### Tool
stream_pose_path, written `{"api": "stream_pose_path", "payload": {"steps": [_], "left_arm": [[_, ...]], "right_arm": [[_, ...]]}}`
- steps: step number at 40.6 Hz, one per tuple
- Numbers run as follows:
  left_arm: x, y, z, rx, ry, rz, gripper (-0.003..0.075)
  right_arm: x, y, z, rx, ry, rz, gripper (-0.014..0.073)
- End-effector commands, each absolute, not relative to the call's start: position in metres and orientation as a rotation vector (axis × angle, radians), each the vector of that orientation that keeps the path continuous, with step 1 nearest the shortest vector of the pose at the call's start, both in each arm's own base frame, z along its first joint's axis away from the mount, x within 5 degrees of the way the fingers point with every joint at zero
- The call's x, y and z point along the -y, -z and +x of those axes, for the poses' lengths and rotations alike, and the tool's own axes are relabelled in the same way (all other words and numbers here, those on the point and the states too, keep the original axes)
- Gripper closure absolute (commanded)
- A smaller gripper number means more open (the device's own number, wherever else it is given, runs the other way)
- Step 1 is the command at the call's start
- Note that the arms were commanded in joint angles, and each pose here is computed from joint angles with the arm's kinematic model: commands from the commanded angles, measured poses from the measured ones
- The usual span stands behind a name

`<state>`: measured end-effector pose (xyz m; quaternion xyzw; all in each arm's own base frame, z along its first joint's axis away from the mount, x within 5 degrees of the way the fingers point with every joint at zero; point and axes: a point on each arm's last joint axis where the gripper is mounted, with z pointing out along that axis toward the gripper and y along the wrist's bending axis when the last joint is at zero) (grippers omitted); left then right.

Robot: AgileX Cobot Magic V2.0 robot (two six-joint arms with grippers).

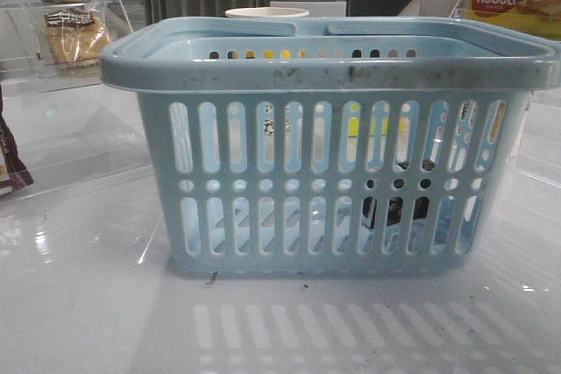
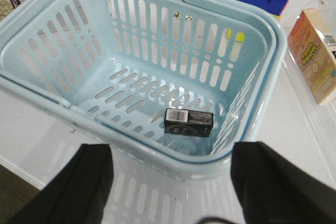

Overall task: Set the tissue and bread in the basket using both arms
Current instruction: 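Withdraw the right gripper and reach the left gripper toward the bagged bread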

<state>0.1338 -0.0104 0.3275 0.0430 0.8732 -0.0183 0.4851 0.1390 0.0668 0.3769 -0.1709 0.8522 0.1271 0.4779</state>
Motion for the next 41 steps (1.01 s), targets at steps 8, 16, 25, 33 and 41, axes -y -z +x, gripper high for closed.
{"api": "stream_pose_path", "payload": {"steps": [8,16,25,33,41], "left_arm": [[0.014,-0.341,0.165,-2.044,0.064,0.092,0.0153],[0.017,-0.344,0.216,-2.101,0.062,0.092,0.0148],[0.023,-0.345,0.291,-2.150,0.061,0.093,0.0148],[0.024,-0.343,0.353,-2.178,0.071,0.074,0.0148],[0.016,-0.340,0.400,-2.218,0.082,0.054,0.0148]], "right_arm": [[-0.046,-0.371,0.094,-1.921,-0.338,-0.394,0.0022],[-0.045,-0.369,0.092,-1.922,-0.338,-0.394,0.0022],[-0.045,-0.369,0.092,-1.922,-0.338,-0.394,0.0022],[-0.045,-0.369,0.092,-1.922,-0.338,-0.394,0.0022],[-0.045,-0.369,0.092,-1.922,-0.338,-0.394,0.0022]]}}
